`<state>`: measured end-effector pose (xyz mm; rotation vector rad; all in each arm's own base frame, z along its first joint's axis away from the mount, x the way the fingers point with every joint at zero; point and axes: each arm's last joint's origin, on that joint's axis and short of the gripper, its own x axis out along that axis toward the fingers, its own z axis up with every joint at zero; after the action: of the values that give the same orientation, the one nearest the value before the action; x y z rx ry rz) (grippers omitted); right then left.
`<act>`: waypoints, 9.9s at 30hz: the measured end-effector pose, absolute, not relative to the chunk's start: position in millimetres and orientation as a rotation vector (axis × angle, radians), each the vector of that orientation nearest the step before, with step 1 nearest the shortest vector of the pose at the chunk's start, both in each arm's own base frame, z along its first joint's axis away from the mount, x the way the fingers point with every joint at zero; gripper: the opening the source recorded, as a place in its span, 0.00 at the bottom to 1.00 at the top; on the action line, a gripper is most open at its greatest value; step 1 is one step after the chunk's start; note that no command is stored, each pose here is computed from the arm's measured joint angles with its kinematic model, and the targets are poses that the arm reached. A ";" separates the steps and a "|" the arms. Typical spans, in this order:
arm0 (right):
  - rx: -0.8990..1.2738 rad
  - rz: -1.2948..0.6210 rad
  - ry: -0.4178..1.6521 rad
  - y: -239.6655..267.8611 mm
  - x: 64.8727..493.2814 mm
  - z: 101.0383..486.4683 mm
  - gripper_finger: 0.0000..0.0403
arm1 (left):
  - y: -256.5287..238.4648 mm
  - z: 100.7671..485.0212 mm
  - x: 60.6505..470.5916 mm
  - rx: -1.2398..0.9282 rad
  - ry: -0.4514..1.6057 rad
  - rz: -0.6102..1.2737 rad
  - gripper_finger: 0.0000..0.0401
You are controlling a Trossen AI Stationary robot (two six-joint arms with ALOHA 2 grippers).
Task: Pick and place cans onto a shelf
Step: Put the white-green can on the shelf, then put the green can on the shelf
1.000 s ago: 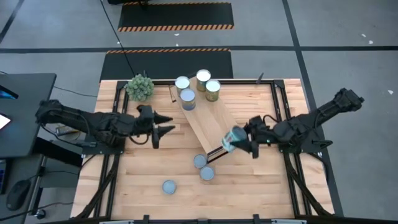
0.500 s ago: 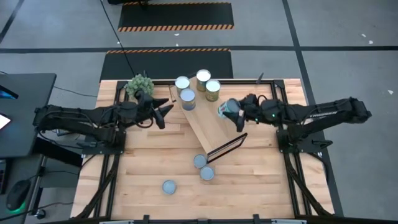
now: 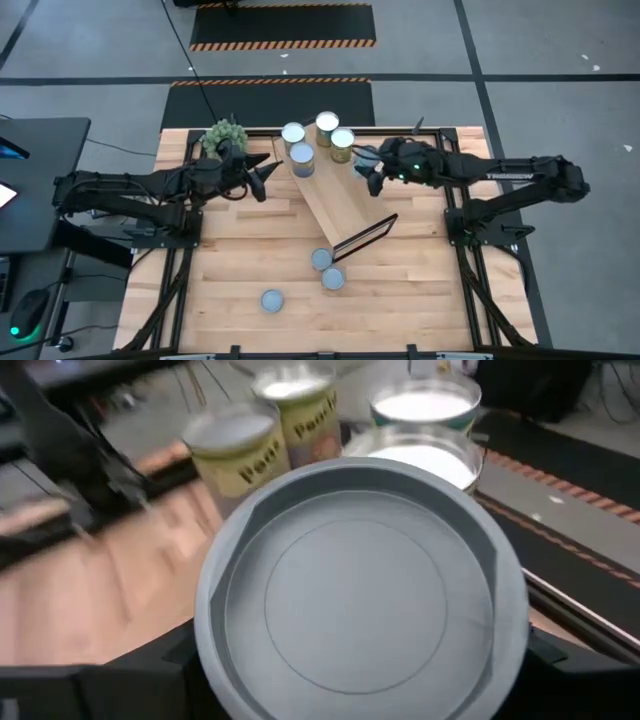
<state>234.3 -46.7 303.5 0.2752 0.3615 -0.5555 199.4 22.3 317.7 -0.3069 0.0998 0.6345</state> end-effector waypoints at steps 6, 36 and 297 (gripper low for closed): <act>0.249 -0.582 0.478 -55.2 258.1 304.7 0.72 | 23.4 316.7 199.2 -0.305 0.107 0.641 0.48; 0.326 -0.637 0.603 -57.9 283.6 272.9 0.72 | 20.3 314.9 200.4 -0.318 0.143 0.545 0.48; 0.403 -0.239 0.631 249.7 261.0 201.7 0.86 | -174.4 171.9 320.3 -0.187 0.997 -0.109 0.33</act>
<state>261.0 249.7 201.7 0.4029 0.6307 -0.2389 320.3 -174.4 171.9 -0.1871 0.9972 -0.1086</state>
